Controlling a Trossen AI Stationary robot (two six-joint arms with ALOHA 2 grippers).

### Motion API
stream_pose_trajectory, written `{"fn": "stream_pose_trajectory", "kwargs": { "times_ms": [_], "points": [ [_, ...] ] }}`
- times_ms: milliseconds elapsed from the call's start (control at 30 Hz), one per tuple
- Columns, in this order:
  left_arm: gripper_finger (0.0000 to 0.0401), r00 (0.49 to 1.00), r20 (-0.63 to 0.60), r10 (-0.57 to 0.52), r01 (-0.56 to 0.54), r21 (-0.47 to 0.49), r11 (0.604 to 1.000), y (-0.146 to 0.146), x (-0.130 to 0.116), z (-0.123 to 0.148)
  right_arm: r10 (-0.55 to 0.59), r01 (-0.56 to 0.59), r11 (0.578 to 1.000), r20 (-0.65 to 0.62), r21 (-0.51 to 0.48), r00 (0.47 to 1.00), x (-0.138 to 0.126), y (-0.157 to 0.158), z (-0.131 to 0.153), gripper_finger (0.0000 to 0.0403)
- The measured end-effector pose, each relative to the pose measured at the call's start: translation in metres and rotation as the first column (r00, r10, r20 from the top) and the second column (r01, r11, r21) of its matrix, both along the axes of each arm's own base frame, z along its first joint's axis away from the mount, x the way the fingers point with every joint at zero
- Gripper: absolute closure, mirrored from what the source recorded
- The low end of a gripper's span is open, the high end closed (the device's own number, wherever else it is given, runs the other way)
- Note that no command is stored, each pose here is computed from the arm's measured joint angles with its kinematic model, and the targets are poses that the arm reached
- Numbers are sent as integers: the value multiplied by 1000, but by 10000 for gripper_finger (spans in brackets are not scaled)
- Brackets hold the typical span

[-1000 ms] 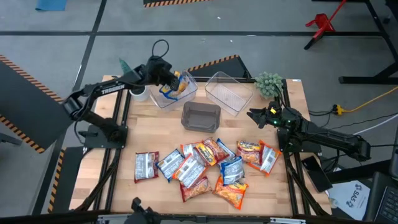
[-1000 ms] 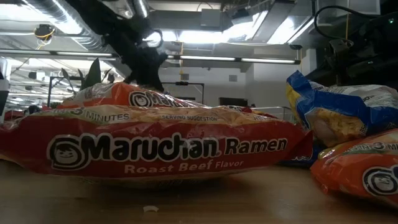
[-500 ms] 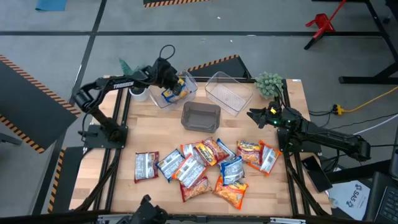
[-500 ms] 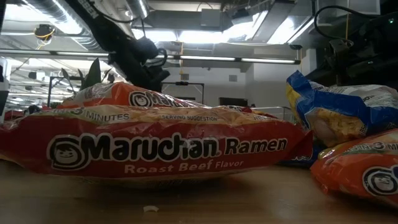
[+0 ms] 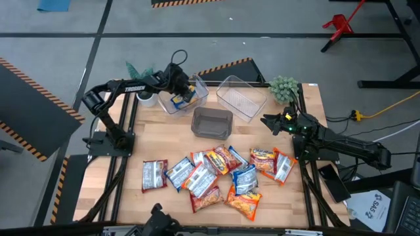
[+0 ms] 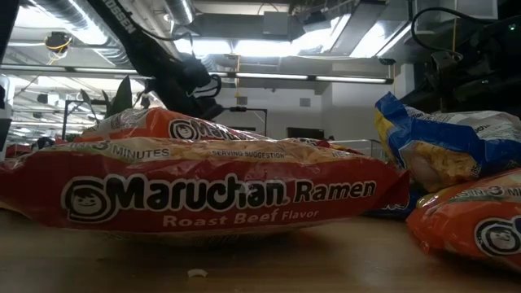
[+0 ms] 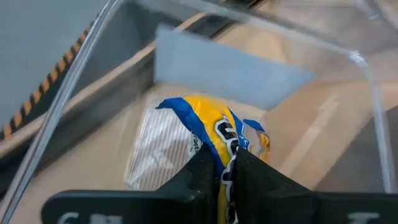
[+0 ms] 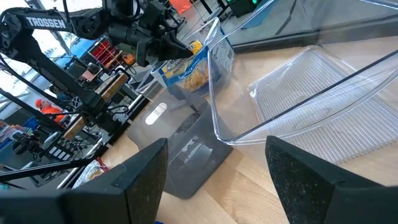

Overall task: Sort Maruchan noodles
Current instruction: Put the blue noodle pack into the left transparent bin, then put the red noodle pack into the gray bin

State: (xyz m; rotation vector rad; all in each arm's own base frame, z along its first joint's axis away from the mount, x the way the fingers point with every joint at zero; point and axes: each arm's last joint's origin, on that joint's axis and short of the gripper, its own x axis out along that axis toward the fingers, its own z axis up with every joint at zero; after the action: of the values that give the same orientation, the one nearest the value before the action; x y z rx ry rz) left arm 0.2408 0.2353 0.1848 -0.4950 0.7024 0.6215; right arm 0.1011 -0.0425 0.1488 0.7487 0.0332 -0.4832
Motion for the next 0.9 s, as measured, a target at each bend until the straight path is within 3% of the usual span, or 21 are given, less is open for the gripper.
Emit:
{"fn": "stream_pose_trajectory", "kwargs": {
  "times_ms": [233, 500, 767, 900],
  "points": [
    [305, 995, 37, -93, 89, 102, 991, 2, 5, 6, 0, 0, 1000, 0, 0, 1000, 0, 0, 0, 146],
    [257, 995, 29, -95, 90, 126, 988, 2, 5, 9, 0, 0, 1000, 0, 0, 1000, 0, 0, 0, 146],
    [243, 997, 43, -70, 55, 291, 955, -10, -11, 55, 0, 0, 1000, -1, 0, 1000, 0, 0, 0, 146],
    [243, 986, 138, -92, 62, 212, 975, -36, -26, 87, 0, 0, 1000, -1, 0, 1000, 0, 0, 0, 146]
  ]
}}
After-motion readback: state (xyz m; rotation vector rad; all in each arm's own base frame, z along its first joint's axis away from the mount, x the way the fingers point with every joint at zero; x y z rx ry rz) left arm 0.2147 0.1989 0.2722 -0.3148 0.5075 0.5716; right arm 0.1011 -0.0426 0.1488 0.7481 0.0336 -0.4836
